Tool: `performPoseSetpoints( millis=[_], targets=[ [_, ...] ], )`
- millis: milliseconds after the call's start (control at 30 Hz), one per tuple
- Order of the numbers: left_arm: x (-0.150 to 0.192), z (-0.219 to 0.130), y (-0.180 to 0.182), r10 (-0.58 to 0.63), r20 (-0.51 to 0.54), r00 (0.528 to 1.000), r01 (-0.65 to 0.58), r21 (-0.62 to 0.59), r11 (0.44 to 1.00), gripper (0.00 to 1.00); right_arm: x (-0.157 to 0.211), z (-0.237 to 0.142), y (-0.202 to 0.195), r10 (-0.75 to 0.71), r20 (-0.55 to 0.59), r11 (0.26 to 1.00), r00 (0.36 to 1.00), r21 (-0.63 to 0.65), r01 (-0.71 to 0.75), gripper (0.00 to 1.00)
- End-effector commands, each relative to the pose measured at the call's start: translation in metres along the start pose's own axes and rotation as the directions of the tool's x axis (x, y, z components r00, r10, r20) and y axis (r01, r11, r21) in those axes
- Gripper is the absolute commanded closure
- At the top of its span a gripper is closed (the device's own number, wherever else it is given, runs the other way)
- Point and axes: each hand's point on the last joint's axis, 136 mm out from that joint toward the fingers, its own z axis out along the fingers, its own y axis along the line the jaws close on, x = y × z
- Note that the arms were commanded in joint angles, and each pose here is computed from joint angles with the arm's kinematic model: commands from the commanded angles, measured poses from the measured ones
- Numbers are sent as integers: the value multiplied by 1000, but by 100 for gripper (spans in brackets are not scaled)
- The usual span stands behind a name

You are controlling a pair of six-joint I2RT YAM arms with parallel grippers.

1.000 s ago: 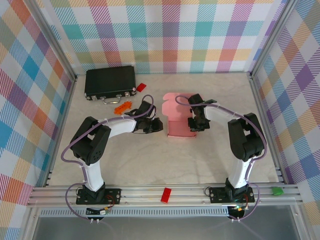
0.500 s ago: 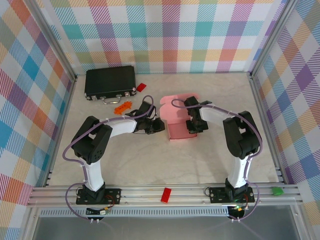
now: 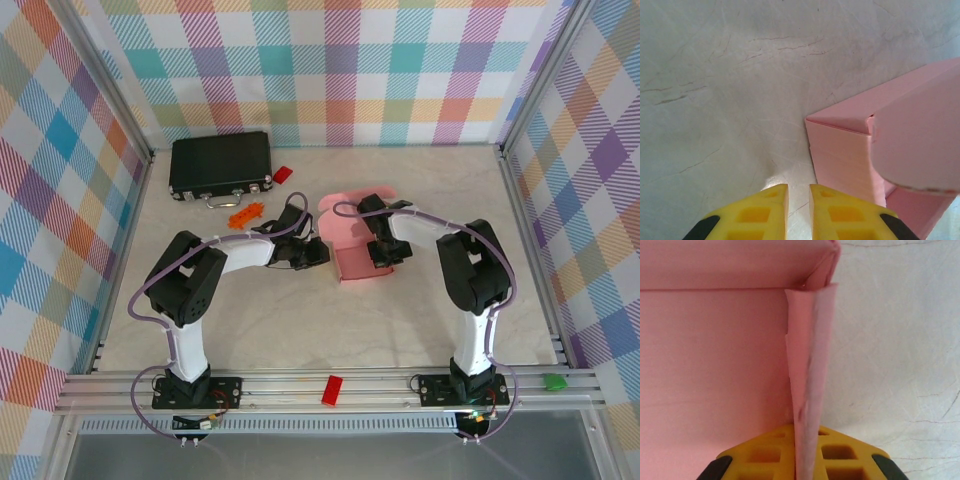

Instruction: Fold the paper box

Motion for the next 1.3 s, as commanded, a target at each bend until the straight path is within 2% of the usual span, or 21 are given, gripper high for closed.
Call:
performPoseSetpoints(
  millis=[0, 267, 700, 1100, 1267],
  targets=[
    [5, 5, 0, -8, -17, 1000, 8, 5, 1000, 82, 8, 8, -7, -2, -44, 999, 999, 49, 5, 87],
    [6, 6, 2, -6, -18, 1000, 6, -6, 1000, 82, -12, -21, 11, 47, 47, 995, 998, -91, -43, 78],
    [8, 7, 3, -7, -26, 1000, 7, -6, 1000, 82, -17, -39, 11, 67, 75, 992, 995, -113, -59, 64],
    [10, 9, 5, -8, -29, 1000, 7, -14, 1000, 82, -9, -43, 4, 61, 61, 994, 996, -90, -55, 65],
    [10, 9, 6, -8, -28, 1000, 8, -19, 1000, 82, -2, -39, 1, 50, 37, 996, 998, -70, -47, 69]
  ],
)
